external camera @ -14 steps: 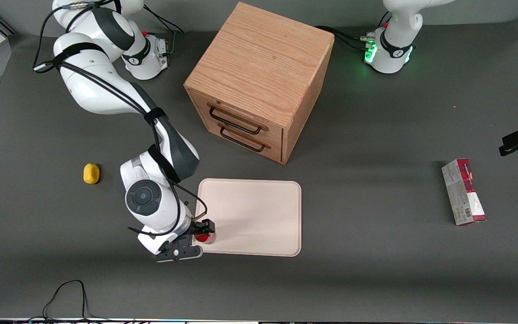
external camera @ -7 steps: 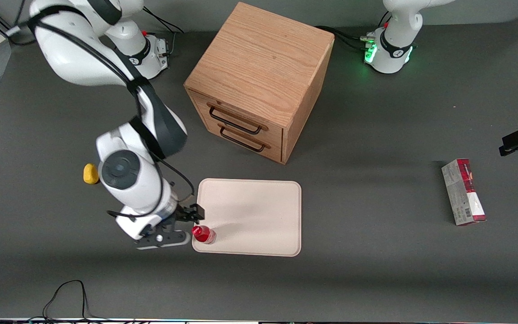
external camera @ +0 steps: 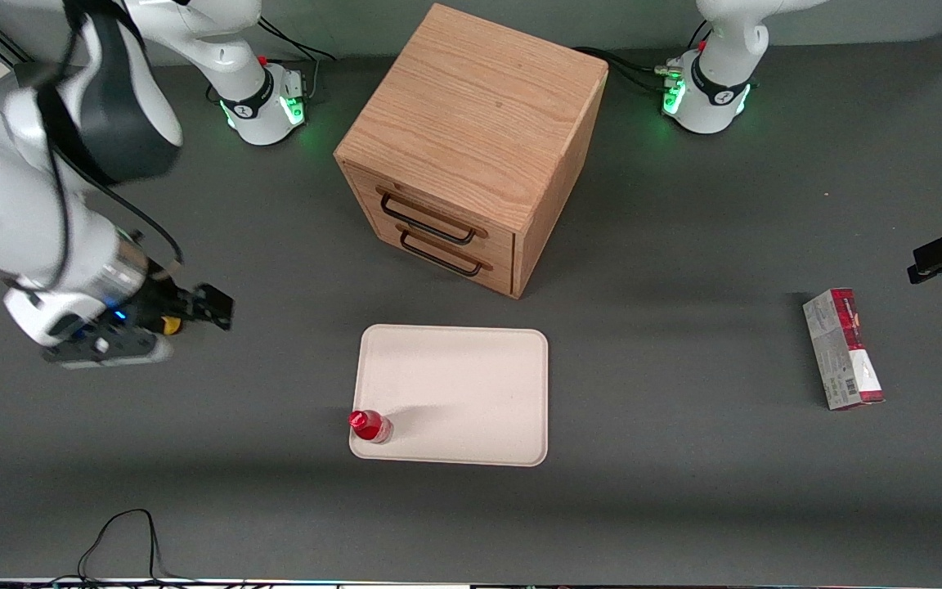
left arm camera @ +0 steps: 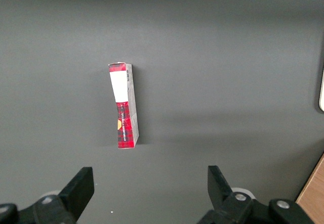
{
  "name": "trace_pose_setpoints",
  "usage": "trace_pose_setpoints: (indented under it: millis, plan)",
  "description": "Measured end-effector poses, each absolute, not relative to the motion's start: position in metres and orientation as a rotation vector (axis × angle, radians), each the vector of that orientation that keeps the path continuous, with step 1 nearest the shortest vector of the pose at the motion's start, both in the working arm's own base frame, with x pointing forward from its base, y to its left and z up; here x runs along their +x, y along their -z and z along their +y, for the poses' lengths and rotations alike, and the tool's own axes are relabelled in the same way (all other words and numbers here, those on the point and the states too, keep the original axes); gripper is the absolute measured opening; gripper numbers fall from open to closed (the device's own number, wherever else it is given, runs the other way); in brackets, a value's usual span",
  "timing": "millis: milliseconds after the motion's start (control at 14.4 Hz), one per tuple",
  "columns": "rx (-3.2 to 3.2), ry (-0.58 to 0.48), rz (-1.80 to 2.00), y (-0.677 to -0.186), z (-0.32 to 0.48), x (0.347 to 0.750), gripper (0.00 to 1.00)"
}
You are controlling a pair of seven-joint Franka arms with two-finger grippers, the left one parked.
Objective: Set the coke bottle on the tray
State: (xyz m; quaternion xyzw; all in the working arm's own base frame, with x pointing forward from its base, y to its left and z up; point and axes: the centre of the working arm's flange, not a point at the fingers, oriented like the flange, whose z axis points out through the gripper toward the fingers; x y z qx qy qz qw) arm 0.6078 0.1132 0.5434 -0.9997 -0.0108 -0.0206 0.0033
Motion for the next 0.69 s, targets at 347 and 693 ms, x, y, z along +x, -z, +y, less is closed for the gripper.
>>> trace_pose_setpoints:
  millis: [347, 693]
  plan:
    - [-3.126, 0.028, 0.045, -0.596, 0.042, 0.552, 1.00]
    - [-3.125, -0.015, 0.078, -0.616, 0.028, 0.529, 1.00]
